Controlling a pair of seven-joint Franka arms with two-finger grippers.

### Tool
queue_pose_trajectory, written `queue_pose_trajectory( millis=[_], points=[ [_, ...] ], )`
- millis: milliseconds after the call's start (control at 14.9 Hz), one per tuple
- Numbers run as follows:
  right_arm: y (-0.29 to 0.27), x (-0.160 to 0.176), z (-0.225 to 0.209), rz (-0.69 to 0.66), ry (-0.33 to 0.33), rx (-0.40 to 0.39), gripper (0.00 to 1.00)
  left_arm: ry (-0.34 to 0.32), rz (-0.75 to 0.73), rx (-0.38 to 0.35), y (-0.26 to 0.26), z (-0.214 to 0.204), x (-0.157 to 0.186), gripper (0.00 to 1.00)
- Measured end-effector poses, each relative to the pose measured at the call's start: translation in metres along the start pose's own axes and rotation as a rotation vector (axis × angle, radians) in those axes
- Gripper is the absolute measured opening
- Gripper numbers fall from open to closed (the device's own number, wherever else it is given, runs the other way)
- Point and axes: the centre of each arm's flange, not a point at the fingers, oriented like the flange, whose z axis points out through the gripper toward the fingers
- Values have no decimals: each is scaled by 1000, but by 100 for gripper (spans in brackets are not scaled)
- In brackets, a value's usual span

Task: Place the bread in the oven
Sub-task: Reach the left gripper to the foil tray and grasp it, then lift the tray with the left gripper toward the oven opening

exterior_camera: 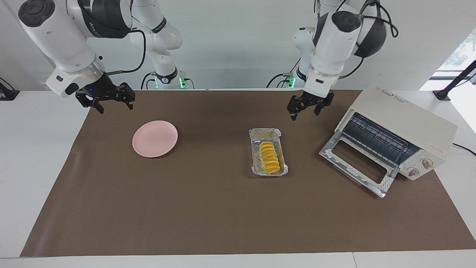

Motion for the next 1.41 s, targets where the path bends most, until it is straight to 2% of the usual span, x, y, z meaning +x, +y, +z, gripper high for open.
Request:
queue_pose_trajectory(
  millis=[268,537,738,805,872,939,1073,1141,1208,1275,1342,1409],
  points=[
    [-2,-15,-17,3,32,-7,100,-8,33,-15,33,54,-4,100],
    [1,-16,-23,14,63,-26,100,-36,102,13,65,103,-30,100],
    [12,-16,-23,67,73,-24,100,-55,124,31,73,121,-42,98],
    [15,-16,-23,77,73,-23,100,-58,126,35,73,123,-44,92],
    [17,-17,-22,83,73,-23,100,-60,128,37,73,124,-45,91],
    [18,-17,-22,85,73,-23,100,-62,128,39,73,126,-45,85],
    [18,-17,-22,86,73,-23,100,-67,125,45,71,130,-47,58],
    [17,-17,-22,85,73,-23,100,-69,124,47,70,133,-48,48],
    [17,-17,-22,85,73,-23,100,-71,123,49,68,136,-49,41],
    [17,-17,-22,85,73,-23,100,-72,122,51,67,139,-50,41],
    [17,-17,-22,85,73,-21,100,-72,119,51,67,140,-50,34],
    [17,-17,-22,84,74,-17,100,-73,114,52,66,141,-51,23]
  ],
)
